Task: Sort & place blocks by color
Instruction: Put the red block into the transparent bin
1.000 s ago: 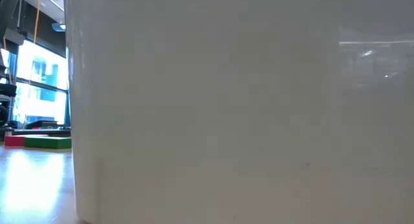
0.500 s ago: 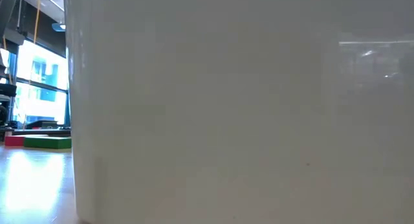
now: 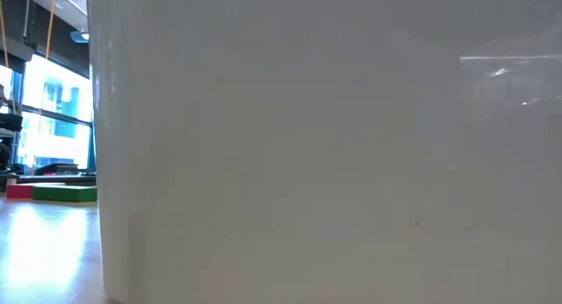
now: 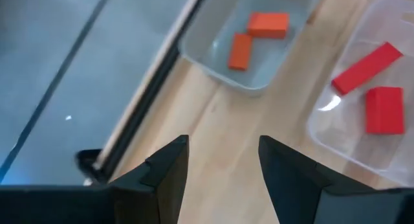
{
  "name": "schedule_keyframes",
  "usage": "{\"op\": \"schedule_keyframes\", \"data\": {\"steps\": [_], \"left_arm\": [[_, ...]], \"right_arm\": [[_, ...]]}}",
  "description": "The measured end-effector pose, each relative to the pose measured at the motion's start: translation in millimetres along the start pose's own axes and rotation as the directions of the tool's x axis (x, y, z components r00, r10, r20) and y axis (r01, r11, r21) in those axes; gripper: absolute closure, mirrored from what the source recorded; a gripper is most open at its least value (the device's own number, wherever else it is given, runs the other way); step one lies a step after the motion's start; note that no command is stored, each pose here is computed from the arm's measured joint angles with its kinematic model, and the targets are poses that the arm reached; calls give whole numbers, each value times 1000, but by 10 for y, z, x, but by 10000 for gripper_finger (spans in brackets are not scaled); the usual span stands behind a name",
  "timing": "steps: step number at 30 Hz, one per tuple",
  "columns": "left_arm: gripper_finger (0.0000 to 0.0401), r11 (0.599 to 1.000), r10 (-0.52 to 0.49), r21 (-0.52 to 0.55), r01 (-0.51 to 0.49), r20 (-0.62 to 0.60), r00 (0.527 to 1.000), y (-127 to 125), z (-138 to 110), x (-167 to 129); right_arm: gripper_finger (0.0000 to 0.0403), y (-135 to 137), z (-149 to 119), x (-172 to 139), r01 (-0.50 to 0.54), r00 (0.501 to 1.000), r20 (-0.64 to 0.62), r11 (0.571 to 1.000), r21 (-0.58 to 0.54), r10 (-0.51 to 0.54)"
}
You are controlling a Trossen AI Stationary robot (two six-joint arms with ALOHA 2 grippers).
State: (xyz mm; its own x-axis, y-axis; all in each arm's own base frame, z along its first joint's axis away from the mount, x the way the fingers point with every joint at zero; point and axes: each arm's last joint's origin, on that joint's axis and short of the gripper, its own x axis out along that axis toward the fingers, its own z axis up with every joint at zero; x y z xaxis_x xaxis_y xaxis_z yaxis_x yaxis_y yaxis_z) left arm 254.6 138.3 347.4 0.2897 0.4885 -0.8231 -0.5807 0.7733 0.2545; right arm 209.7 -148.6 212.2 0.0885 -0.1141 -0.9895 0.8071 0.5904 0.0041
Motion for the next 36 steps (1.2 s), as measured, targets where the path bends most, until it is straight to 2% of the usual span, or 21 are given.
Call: {"op": "schedule_keyframes", "data": {"steps": [6, 10, 15, 21, 24, 29, 32, 36], "left_arm": [[224, 998, 34, -45, -33, 23, 999, 207, -108, -221], [224, 996, 55, -70, -53, 28, 998, 299, -157, -299], [224, 995, 68, -75, -67, 12, 998, 365, -200, -333], [224, 995, 72, -61, -75, -44, 996, 398, -256, -323], [224, 996, 71, -58, -74, -54, 996, 396, -265, -324], [224, 995, 66, -66, -71, -77, 995, 393, -288, -325], [224, 995, 65, -64, -70, -89, 994, 392, -301, -326], [224, 997, 49, -62, -55, -97, 994, 386, -310, -327]], "right_arm": [[327, 171, -2, -387, -69, 988, 144, 995, 67, 59], [327, 313, 40, -610, -135, 958, 265, 988, 80, 109], [327, 533, 116, -815, -230, 887, 423, 972, 57, 185], [327, 827, 135, -957, -335, 768, 574, 942, -19, 285], [327, 972, 111, -1011, -363, 714, 616, 928, -81, 333], [327, 1184, 50, -1054, -370, 655, 645, 912, -179, 393], [327, 1347, 30, -994, -373, 642, 637, 899, -229, 428], [327, 1569, 1, -785, -368, 679, 584, 895, -253, 444]]}}
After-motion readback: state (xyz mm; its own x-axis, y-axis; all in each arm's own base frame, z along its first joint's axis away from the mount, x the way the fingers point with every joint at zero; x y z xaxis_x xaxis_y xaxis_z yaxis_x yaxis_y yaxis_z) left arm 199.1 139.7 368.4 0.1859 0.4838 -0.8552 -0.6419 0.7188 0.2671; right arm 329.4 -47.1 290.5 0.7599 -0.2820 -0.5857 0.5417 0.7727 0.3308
